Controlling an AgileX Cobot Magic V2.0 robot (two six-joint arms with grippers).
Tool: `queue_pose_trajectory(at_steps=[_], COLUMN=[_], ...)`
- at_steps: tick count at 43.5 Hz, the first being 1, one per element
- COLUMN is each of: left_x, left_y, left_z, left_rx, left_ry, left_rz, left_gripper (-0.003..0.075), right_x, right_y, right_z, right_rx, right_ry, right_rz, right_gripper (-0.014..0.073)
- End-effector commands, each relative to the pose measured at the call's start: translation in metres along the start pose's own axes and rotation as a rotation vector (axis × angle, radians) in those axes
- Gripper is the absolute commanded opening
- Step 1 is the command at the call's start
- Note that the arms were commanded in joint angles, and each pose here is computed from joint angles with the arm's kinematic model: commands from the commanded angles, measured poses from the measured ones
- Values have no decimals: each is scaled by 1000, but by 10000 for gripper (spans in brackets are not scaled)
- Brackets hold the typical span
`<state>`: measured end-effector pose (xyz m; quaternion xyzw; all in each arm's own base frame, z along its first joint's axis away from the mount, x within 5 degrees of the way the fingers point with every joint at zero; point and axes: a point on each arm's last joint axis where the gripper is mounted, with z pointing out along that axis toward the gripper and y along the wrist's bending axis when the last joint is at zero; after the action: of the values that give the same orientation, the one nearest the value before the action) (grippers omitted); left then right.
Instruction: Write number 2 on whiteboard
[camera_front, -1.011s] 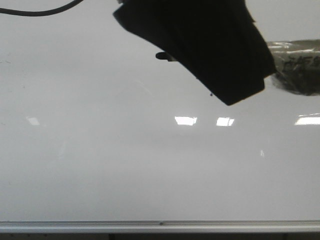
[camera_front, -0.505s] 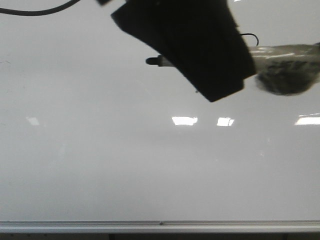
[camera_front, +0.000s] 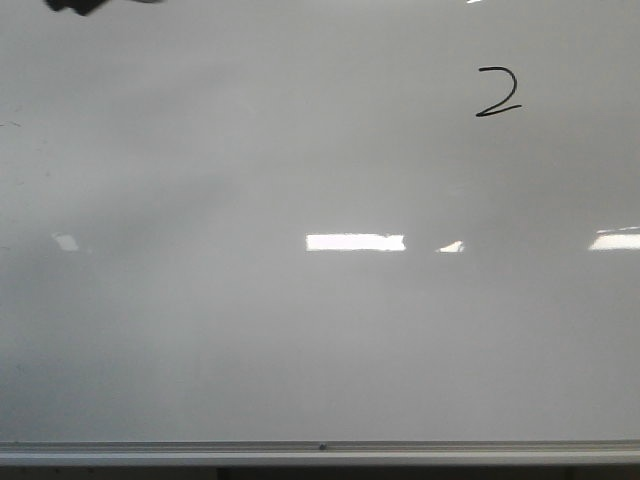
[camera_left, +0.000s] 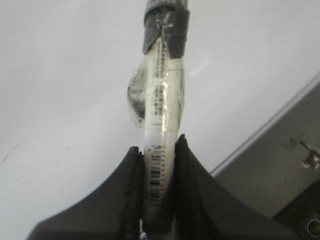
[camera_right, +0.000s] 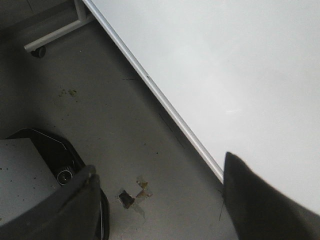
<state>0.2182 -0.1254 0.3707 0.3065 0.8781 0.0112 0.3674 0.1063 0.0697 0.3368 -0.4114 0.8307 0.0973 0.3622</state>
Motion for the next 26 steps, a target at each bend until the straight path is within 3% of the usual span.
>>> queue_pose_trajectory(at_steps=[1, 7, 14, 26], left_x=[9, 42, 73, 94], left_y=[30, 57, 68, 71], left_z=[-22, -20, 3, 53], left_rx=[-95, -203, -240, -247], left_ry=[-138, -251, -380, -522], left_rz=[-129, -290, -434, -495], left_gripper=[-20, -20, -20, -20], right_x=[-8, -8, -8, -8], right_y=[-3, -3, -3, -3], right_z=[-7, -7, -7, -7], right_rx=[32, 32, 31, 31], right_ry=[-67, -68, -69, -69], right_rz=[8, 8, 9, 9], right_gripper=[539, 539, 539, 539])
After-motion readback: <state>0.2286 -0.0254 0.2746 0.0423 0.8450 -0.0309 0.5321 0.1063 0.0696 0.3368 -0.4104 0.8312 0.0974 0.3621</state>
